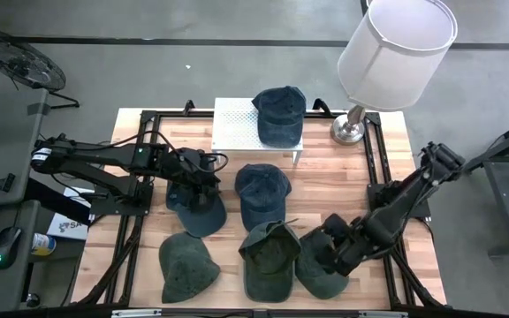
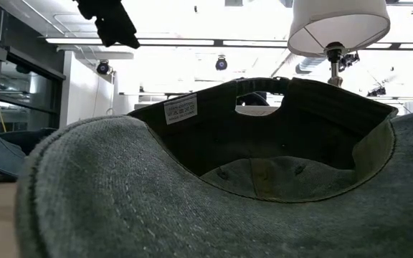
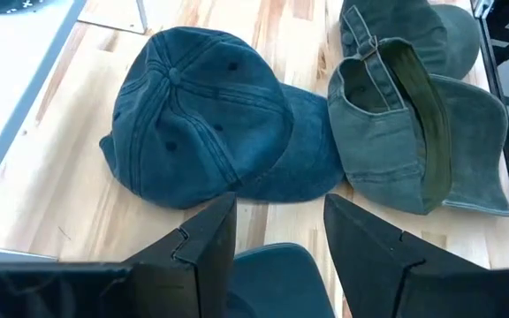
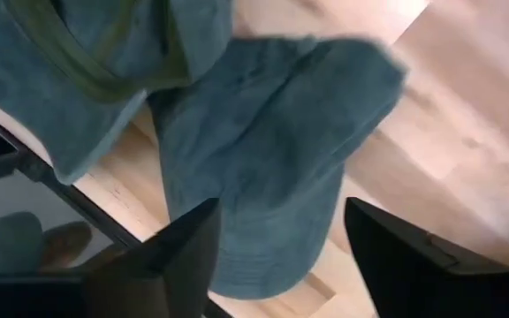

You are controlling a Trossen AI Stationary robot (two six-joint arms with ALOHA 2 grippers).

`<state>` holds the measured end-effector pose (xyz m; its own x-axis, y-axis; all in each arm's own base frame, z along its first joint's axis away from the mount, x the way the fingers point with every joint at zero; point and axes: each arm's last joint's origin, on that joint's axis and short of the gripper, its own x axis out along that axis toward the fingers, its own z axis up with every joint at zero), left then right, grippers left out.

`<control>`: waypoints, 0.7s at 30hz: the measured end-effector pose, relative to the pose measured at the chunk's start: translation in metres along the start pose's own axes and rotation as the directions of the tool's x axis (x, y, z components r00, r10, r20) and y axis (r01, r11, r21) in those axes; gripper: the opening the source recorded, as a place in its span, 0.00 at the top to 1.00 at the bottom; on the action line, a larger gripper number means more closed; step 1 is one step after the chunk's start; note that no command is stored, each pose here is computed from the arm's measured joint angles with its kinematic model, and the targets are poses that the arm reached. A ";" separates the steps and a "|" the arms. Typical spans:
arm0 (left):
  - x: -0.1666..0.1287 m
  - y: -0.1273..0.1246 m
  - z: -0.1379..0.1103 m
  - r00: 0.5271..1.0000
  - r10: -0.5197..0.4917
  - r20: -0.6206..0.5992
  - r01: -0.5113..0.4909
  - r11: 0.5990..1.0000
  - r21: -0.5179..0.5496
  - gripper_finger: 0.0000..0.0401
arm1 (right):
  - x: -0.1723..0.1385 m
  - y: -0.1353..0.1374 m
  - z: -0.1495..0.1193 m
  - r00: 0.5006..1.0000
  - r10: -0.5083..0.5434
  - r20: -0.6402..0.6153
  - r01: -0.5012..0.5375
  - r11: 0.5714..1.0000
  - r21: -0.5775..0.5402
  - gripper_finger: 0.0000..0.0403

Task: Pick & Place hat
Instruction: Put the right gray cap on the shelf

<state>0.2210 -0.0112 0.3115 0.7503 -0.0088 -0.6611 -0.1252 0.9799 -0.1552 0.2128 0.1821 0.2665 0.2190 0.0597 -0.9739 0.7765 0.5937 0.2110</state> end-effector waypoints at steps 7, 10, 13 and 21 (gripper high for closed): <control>0.000 -0.001 0.000 1.000 -0.018 -0.004 0.018 1.000 -0.001 0.58 | 0.037 0.017 -0.009 0.997 -0.060 -0.044 0.062 0.998 0.032 0.26; 0.000 -0.001 0.000 1.000 -0.018 -0.004 0.018 1.000 -0.002 0.58 | 0.051 0.023 -0.011 0.996 -0.071 -0.045 0.073 0.996 0.053 0.26; 0.000 0.000 0.000 1.000 -0.018 -0.004 0.018 1.000 -0.004 0.58 | 0.064 0.026 -0.013 0.993 -0.103 -0.060 0.107 0.992 0.069 0.26; 0.000 0.000 0.000 1.000 -0.015 -0.003 0.015 1.000 -0.006 0.58 | 0.096 0.029 -0.016 0.978 -0.198 -0.069 0.204 0.974 0.098 0.26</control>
<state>0.2210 -0.0113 0.3115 0.7502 -0.0246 -0.6608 -0.1173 0.9785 -0.1696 0.2468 0.2180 0.1774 0.0194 -0.0040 -0.9998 0.8590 0.5117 0.0146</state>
